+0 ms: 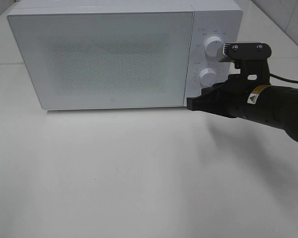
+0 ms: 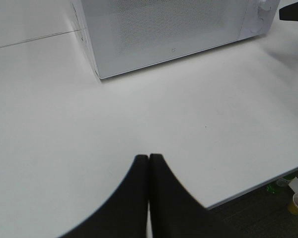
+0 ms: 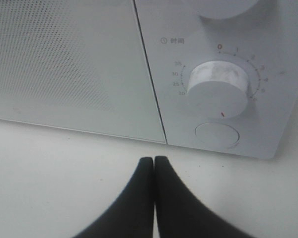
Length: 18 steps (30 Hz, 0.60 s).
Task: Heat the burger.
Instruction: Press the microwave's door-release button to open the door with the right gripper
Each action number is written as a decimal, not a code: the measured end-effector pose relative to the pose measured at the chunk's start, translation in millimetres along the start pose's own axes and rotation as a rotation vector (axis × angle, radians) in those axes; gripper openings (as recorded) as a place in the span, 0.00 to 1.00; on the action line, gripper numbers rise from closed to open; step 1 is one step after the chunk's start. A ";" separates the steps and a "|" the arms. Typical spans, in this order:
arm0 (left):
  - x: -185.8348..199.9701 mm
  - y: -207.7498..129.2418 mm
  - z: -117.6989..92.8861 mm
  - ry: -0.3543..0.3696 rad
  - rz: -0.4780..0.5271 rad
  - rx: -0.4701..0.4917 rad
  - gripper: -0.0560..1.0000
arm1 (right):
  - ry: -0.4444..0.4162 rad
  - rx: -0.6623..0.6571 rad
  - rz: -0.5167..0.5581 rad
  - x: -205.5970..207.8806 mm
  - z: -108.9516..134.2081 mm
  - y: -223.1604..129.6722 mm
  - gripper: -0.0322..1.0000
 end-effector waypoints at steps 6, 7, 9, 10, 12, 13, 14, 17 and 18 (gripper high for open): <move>0.0 0.0 0.0 0.000 0.000 0.000 0.05 | -0.015 -0.262 0.018 -20.5 -0.7 -2.1 0.03; 0.0 0.0 0.0 0.000 0.000 0.000 0.05 | -0.033 -0.400 0.027 -29.2 -2.6 -6.6 0.03; 0.0 0.0 0.0 0.000 0.000 0.000 0.05 | -0.047 -0.496 0.025 -35.3 -4.8 -11.9 0.03; 0.0 0.0 0.0 0.000 0.000 0.000 0.05 | -0.047 -0.496 0.025 -35.3 -4.8 -11.9 0.03; 0.0 0.0 0.0 0.000 0.000 0.000 0.05 | -0.053 -0.577 0.013 -40.5 -6.7 -17.1 0.03; 0.0 0.0 0.0 0.000 0.000 0.000 0.05 | -0.047 -0.657 -0.015 -45.0 -7.7 -19.3 0.03; 0.0 0.0 0.0 0.000 0.000 0.000 0.05 | -0.047 -0.657 -0.015 -45.0 -7.7 -19.3 0.03; 0.0 0.0 0.0 0.000 0.000 0.000 0.05 | -0.055 -0.818 -0.067 -52.1 -12.0 -23.1 0.03; 0.0 0.0 0.0 0.000 0.000 0.000 0.05 | -0.055 -0.818 -0.067 -52.1 -12.0 -23.1 0.03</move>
Point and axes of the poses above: a point on each arm's last joint axis where the gripper is mounted, x pointing back along that axis away from the gripper, z along the wrist's bending axis when the last joint is at zero, y = z × x, the point moved 2 cm from there along -x, pointing out along that axis toward the gripper, and after that the axes turned 3 degrees about -x, right-handed, at the moved point
